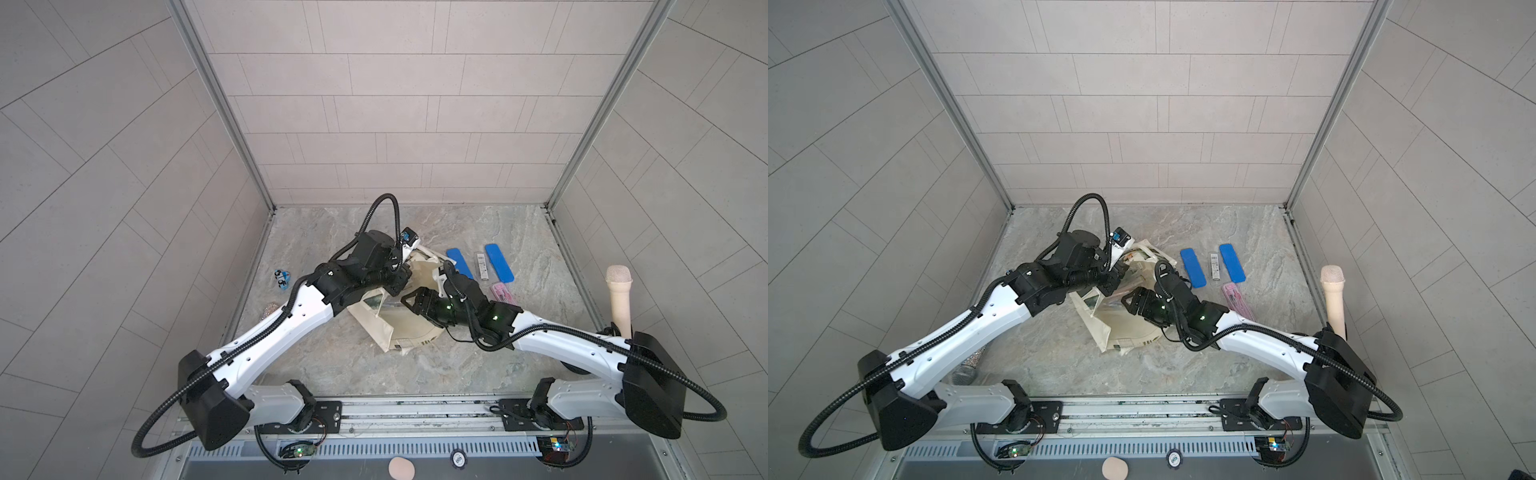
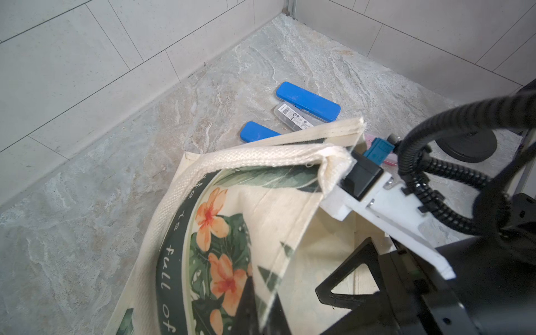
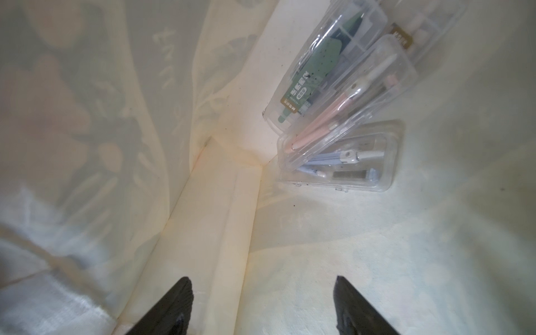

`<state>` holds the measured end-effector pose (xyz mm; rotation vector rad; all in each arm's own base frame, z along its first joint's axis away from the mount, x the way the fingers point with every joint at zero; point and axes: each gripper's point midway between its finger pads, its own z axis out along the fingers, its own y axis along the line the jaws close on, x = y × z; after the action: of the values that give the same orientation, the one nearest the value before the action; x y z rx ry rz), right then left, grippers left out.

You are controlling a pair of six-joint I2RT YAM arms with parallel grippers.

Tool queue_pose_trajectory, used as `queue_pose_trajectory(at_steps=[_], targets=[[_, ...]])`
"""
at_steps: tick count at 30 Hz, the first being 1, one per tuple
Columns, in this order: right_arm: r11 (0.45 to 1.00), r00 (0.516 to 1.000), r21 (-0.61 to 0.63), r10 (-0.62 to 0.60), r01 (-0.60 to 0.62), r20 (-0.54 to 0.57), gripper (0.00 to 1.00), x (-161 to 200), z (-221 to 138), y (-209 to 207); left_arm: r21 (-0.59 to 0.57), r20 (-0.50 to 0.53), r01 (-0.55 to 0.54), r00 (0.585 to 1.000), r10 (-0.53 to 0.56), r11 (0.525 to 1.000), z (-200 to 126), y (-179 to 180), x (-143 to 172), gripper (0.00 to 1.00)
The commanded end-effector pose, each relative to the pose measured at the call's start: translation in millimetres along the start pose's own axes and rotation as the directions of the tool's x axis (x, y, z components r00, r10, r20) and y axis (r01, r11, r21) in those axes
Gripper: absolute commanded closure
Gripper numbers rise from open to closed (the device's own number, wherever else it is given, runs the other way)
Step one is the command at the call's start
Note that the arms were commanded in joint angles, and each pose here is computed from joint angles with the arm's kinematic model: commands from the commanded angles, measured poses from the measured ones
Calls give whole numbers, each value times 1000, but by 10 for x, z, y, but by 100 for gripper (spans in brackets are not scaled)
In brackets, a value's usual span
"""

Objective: Take out the compass set from the canvas bag
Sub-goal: Pick up the compass set from the canvas bag.

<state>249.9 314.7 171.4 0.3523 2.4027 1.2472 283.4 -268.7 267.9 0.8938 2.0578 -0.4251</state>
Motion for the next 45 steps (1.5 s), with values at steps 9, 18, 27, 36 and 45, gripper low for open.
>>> queue_pose_trajectory(at_steps=[9, 18, 27, 36, 45], targets=[[968, 966, 22, 248, -250, 76, 31, -103, 384, -181, 36, 131, -29, 991, 24, 999, -105, -74, -366, 100], [953, 955, 122, 258, -277, 149, 25, -124, 482, -450, 87, 126, -20, 992, 8, 996, -28, -161, -282, 100], [936, 940, 146, 292, -319, 179, 16, -121, 652, -633, 123, 129, -17, 992, 1, 992, -10, -219, -297, 100], [931, 924, 124, 311, -343, 220, 20, -167, 905, -781, 178, 117, -21, 993, 0, 984, -21, -313, -279, 100], [956, 918, -50, 291, -288, 269, 24, -379, 992, -619, 185, 101, -2, 995, -17, 983, -35, -329, -149, 100]])
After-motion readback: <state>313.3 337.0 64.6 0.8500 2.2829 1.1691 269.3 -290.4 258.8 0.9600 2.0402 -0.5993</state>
